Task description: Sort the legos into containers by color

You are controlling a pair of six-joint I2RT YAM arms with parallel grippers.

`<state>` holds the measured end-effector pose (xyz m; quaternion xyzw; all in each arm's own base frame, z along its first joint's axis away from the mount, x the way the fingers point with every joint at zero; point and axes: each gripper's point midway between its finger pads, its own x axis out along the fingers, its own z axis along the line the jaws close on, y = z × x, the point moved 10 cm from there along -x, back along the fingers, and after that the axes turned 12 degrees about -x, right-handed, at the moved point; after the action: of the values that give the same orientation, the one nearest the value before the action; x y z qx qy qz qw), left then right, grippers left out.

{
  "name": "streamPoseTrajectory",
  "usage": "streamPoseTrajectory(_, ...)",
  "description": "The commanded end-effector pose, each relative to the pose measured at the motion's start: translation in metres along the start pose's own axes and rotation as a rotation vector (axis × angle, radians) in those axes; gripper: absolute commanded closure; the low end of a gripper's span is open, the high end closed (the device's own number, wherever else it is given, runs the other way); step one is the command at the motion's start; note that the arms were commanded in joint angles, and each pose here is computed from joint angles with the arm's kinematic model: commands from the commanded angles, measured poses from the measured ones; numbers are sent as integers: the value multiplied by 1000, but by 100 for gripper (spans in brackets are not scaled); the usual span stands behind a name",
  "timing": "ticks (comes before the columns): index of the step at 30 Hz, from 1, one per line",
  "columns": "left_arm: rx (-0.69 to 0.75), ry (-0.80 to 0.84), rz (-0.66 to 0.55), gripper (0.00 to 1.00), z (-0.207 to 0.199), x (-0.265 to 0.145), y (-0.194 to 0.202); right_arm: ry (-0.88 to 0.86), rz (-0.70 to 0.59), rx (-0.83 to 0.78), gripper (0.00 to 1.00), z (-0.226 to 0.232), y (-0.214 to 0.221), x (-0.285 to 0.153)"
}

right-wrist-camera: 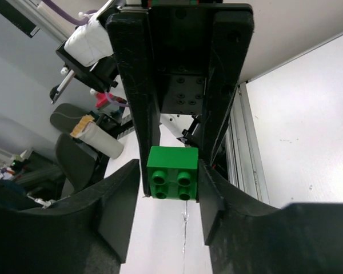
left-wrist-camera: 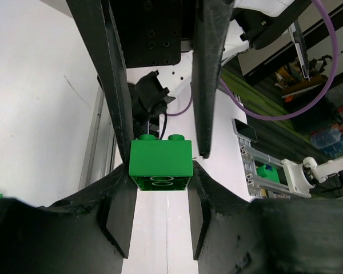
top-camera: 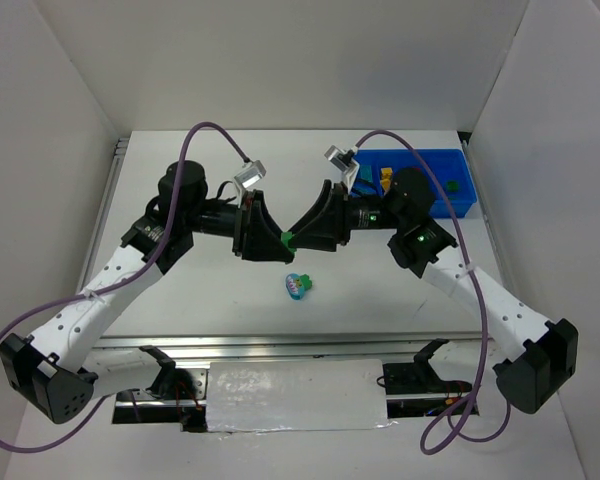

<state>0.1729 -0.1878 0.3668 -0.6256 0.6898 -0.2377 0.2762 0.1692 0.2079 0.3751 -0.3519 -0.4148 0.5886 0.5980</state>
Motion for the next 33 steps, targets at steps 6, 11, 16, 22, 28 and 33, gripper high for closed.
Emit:
streamPoseTrajectory(6, 60, -2, -45, 100, -8, -2, -5, -51, 5, -33, 100, 5, 3, 9)
streamPoseTrajectory(11, 48, -51, -67, 61, -6, -3, -3, -29, 9, -34, 100, 3, 7, 8)
streamPoseTrajectory(16, 17, -233, -140, 0, 3, -7, -4, 122, 17, -33, 100, -13, 13, 6)
streamPoseTrajectory(22, -78, -684, -302, 1, 23, -27, -9, 477, 47, 39, 100, -70, 22, -37)
streamPoseTrajectory(28, -209, -1058, -425, 1, 41, -55, -2, 1167, 111, 149, 100, -145, 13, -96)
streamPoseTrajectory(33, -222, -1084, -418, 1, 42, -62, 8, 1645, 189, 303, 100, -215, 3, -143)
